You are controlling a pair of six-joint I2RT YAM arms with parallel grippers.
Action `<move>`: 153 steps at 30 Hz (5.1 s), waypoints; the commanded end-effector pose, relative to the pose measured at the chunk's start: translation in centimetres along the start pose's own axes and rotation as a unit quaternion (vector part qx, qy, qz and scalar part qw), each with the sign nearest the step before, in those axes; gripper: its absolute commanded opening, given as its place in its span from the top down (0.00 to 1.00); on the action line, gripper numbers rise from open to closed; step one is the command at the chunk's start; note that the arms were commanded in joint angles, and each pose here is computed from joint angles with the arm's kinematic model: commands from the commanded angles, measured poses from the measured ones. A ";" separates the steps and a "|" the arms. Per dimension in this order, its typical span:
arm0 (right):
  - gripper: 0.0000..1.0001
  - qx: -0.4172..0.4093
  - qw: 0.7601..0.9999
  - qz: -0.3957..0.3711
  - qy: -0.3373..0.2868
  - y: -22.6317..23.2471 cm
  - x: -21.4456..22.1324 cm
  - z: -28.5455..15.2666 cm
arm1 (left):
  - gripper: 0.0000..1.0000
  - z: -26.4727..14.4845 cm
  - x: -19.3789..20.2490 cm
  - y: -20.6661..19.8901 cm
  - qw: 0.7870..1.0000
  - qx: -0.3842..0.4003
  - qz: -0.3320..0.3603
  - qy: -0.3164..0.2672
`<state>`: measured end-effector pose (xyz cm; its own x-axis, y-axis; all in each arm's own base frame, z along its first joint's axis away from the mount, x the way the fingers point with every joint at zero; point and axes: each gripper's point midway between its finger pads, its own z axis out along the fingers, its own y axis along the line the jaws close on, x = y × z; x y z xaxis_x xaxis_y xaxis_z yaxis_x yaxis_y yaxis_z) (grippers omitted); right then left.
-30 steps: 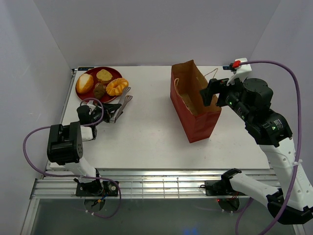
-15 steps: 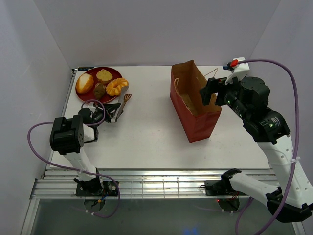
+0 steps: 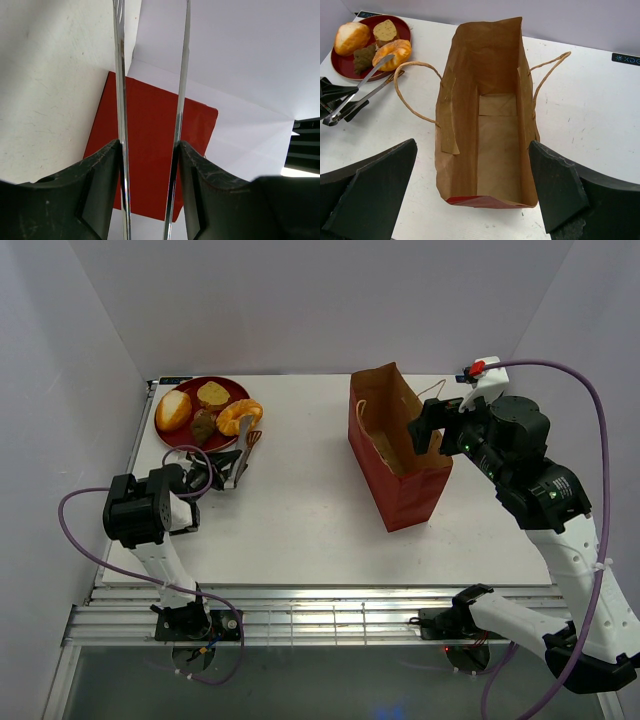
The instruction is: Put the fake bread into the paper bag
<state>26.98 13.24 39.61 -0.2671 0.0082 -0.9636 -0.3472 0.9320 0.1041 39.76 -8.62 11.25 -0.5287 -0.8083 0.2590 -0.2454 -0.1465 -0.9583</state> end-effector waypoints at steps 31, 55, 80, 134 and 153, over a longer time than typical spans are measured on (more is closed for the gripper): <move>0.02 -0.001 1.000 0.006 -0.030 0.2 -2.0 -0.6 | 0.66 -0.8 0.2 -4.2 0.998 0.053 0.032 0.021; 0.02 0.004 0.999 0.004 -0.032 -0.1 -2.3 -1.3 | 0.97 -1.9 2.0 -9.6 0.988 0.053 0.144 0.034; 0.02 0.117 0.993 -0.008 -0.010 -3.8 -2.3 0.5 | 0.97 -7.5 19.1 -23.4 0.834 0.085 0.529 0.134; 0.25 0.121 0.989 0.081 0.026 -8.7 0.7 12.6 | 0.95 -9.1 32.8 -16.2 0.829 0.073 0.502 0.233; 0.42 0.102 0.991 0.081 0.025 -8.5 0.5 12.9 | 0.82 -7.7 33.4 -14.4 0.832 0.056 0.495 0.243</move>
<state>40.95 9.82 33.47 -0.4036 0.1363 -0.9047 -0.0866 0.9787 0.1860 18.97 -28.88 33.25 -0.7373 -0.2063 -0.6433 0.5337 0.4060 -0.7418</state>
